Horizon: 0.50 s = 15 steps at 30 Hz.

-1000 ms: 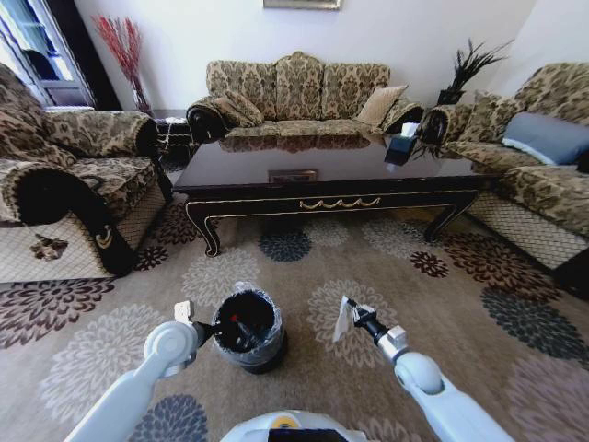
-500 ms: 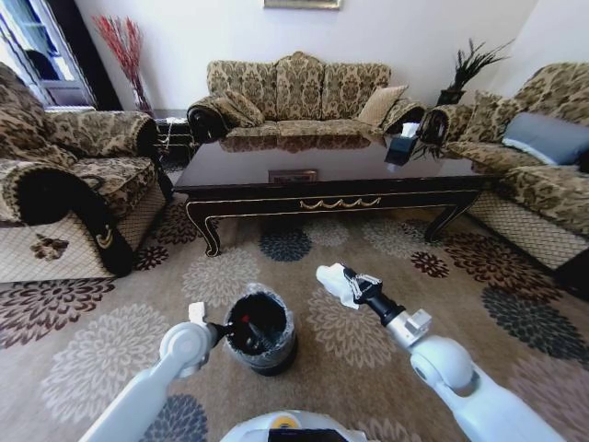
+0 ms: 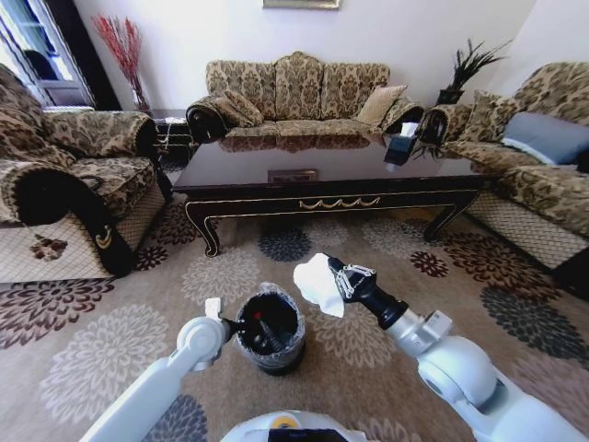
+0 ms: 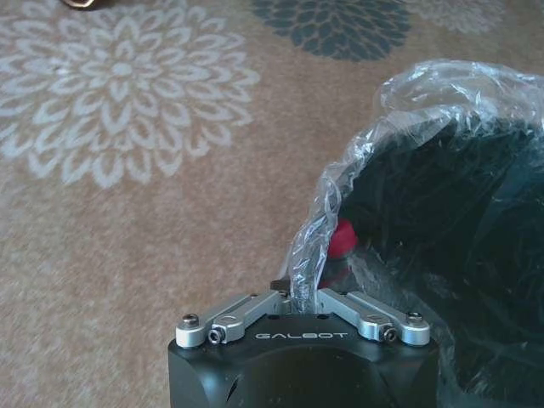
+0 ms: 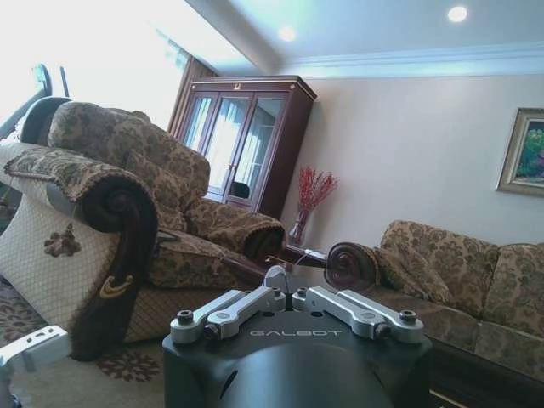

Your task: Move to the front of the table and pick up the trash from the floor, then place it into the trash bin.

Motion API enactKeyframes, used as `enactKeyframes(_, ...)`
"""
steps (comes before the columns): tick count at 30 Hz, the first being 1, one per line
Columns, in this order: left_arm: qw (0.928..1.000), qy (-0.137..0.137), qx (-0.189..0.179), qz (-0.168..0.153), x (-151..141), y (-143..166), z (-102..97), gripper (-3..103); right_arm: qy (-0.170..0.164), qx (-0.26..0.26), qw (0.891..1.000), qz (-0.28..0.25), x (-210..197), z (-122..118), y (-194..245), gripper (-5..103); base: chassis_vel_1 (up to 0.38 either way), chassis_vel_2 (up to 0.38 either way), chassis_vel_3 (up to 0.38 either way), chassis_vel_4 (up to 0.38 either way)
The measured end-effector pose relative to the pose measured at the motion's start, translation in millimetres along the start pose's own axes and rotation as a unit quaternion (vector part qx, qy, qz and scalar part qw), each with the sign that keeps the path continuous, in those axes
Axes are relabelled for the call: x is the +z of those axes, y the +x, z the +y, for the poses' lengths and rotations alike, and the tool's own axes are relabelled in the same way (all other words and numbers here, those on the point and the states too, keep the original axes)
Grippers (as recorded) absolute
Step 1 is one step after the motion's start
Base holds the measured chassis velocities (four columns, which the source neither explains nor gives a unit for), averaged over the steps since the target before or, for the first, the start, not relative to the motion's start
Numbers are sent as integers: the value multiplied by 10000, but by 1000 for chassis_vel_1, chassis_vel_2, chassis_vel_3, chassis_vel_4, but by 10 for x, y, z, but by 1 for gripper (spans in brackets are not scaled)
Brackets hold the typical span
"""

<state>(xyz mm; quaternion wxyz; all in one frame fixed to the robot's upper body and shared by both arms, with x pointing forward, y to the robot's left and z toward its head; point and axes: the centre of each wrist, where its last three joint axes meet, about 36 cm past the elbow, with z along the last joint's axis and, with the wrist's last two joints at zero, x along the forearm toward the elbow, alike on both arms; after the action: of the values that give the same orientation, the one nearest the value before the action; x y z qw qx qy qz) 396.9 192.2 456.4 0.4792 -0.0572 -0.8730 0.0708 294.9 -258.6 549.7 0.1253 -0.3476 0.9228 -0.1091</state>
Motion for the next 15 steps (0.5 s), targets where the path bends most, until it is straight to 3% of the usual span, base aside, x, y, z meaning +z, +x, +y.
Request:
enactKeyframes(9, 9990, -325, 316, -65, -268, 19, -338, 0, -67, -183, 9997, 147, 71, 175, 48, 0, 0, 0, 0, 0)
enactKeyframes(15, 9978, -461, 468, 6, -238, 32, -492, 0, 9, -99, 9993, 367, 276, 191, 68, 0, 0, 0, 0, 0)
